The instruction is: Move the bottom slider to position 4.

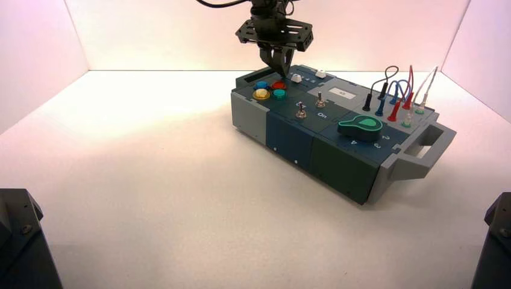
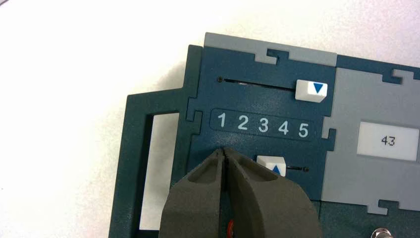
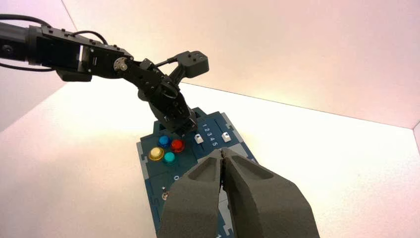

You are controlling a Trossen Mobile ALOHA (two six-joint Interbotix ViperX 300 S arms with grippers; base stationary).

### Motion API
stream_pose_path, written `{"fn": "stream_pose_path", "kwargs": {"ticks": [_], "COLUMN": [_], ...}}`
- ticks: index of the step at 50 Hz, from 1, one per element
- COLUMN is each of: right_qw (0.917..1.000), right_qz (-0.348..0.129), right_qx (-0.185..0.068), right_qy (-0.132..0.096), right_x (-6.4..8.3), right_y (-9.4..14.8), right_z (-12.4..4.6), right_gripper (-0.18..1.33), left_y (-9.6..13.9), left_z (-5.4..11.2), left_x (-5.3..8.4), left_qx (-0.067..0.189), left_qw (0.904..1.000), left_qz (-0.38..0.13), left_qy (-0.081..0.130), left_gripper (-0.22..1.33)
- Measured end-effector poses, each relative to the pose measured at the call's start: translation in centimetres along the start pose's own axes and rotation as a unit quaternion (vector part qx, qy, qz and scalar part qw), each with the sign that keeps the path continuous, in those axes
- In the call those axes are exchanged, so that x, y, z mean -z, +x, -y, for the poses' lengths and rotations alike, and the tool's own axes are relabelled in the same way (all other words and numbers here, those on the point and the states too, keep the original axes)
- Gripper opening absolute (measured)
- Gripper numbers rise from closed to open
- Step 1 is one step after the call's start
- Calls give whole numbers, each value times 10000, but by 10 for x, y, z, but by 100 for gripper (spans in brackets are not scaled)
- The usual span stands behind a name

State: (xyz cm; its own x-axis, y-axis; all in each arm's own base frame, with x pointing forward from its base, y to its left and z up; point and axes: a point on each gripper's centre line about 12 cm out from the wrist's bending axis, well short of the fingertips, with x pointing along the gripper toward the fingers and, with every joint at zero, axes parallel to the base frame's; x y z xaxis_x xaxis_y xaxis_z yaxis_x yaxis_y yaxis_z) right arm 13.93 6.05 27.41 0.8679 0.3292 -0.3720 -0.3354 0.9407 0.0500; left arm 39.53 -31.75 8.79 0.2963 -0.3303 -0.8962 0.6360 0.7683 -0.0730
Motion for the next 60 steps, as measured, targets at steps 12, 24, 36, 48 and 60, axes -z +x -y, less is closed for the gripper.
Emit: {"fn": "stream_pose_path", "kwargs": {"ticks": [12, 24, 36, 48, 60], "right_qw": [10000, 10000, 10000, 10000, 10000], "right_qz": [0, 8, 8, 8, 8], "right_qx": [0, -1, -1, -1, -1], "right_qy": [0, 1, 1, 1, 1], "right_x": [0, 0, 0, 0, 0], "right_y": [0, 0, 0, 0, 0], "right_z": [0, 0, 0, 0, 0], "right_gripper": [-14, -14, -14, -14, -14], "left_y": [-2, -2, 1, 1, 2], "left_z": [0, 1, 8, 15, 16], "left_x": [-3, -2, 0, 0, 2], "left_qx": [12, 20, 55, 86, 102], "left_qw": [10000, 10000, 9999, 9998, 9998], "left_qz": [1, -45, -95, -116, -161], "left_qy": [-2, 5, 52, 115, 108], "left_gripper": [-16, -16, -16, -16, -16]}}
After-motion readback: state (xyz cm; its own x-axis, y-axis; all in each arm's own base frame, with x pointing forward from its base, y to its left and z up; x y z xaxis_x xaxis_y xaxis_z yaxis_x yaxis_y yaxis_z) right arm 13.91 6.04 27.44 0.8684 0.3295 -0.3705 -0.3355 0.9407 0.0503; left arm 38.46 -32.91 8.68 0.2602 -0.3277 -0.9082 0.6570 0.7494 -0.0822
